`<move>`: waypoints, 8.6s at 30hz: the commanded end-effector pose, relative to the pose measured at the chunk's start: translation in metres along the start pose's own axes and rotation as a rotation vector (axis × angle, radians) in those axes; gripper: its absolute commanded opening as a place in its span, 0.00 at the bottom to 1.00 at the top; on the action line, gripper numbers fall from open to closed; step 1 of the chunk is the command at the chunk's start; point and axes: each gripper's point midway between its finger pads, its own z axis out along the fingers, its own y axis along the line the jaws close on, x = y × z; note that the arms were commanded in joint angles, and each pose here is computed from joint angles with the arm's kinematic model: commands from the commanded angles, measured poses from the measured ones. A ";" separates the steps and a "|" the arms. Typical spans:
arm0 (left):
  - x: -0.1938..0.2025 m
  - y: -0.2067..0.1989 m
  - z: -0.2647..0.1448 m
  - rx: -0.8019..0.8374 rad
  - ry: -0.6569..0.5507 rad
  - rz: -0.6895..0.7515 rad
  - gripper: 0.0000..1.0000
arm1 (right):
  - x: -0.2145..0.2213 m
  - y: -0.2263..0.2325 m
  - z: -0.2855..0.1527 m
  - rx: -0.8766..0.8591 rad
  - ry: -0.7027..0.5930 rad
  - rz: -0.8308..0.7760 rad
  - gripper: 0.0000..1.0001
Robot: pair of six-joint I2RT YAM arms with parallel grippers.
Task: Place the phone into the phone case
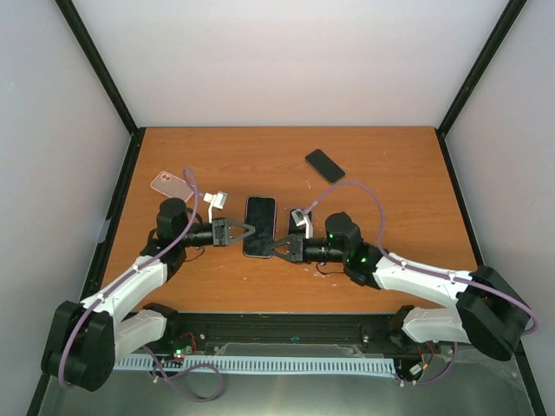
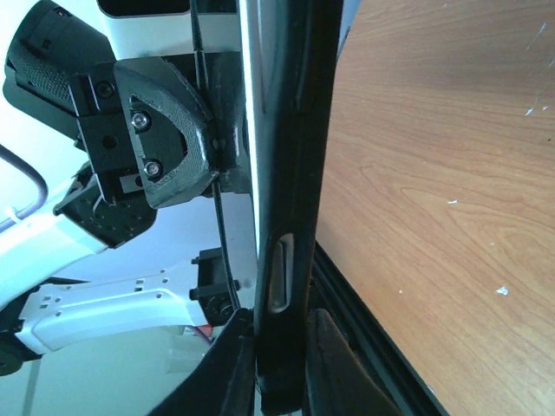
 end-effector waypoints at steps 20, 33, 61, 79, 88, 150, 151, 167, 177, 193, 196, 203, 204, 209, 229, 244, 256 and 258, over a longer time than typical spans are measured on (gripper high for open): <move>0.004 -0.051 -0.004 0.148 0.122 0.163 0.14 | -0.045 0.025 -0.055 0.159 -0.265 -0.165 0.83; 0.031 -0.071 -0.012 0.275 0.261 0.175 0.15 | -0.053 0.071 -0.038 0.003 -0.116 -0.212 0.87; 0.027 0.003 0.009 0.051 0.273 -0.094 0.11 | -0.078 0.040 -0.053 0.101 -0.222 -0.337 0.18; -0.016 -0.041 0.006 0.088 0.101 0.092 0.14 | -0.028 0.020 -0.023 -0.090 -0.092 -0.098 0.76; -0.029 -0.048 0.004 0.081 0.019 0.130 0.14 | -0.017 0.026 -0.010 -0.170 -0.063 -0.029 0.66; -0.069 -0.032 0.005 -0.116 -0.082 0.196 0.06 | 0.012 0.050 -0.025 -0.187 0.032 -0.306 0.03; -0.069 -0.032 0.005 -0.115 -0.081 0.195 0.10 | 0.011 0.049 -0.025 -0.183 0.026 -0.306 0.03; -0.075 -0.002 -0.012 -0.355 -0.140 0.187 0.99 | -0.023 -0.018 -0.063 0.210 -0.106 -0.203 0.03; -0.062 0.054 -0.032 -0.608 -0.163 0.023 1.00 | -0.033 -0.100 -0.118 0.413 -0.102 -0.003 0.03; -0.049 0.146 -0.087 -0.920 -0.280 -0.332 0.99 | -0.015 -0.182 -0.131 0.475 -0.041 0.249 0.08; -0.051 0.157 -0.097 -0.956 -0.318 -0.389 0.99 | -0.011 -0.193 -0.134 0.505 -0.049 0.270 0.14; -0.071 0.186 -0.129 -1.120 -0.425 -0.505 0.98 | -0.008 -0.207 -0.145 0.600 -0.068 0.297 0.39; -0.074 0.190 -0.133 -1.129 -0.436 -0.513 0.98 | -0.007 -0.207 -0.147 0.614 -0.071 0.299 0.48; -0.094 0.210 -0.157 -1.162 -0.520 -0.596 0.94 | -0.010 -0.198 -0.155 0.642 -0.107 0.284 0.75; -0.147 0.289 -0.218 -1.283 -0.625 -0.695 0.70 | -0.033 -0.155 -0.181 0.682 -0.267 0.168 1.00; -0.140 0.316 -0.217 -1.264 -0.600 -0.731 0.44 | -0.033 -0.145 -0.180 0.637 -0.291 0.158 1.00; -0.129 0.318 -0.214 -1.275 -0.541 -0.745 0.29 | -0.039 -0.131 -0.184 0.624 -0.324 0.123 1.00; -0.124 0.317 -0.213 -1.276 -0.529 -0.747 0.23 | -0.043 -0.124 -0.184 0.609 -0.330 0.101 1.00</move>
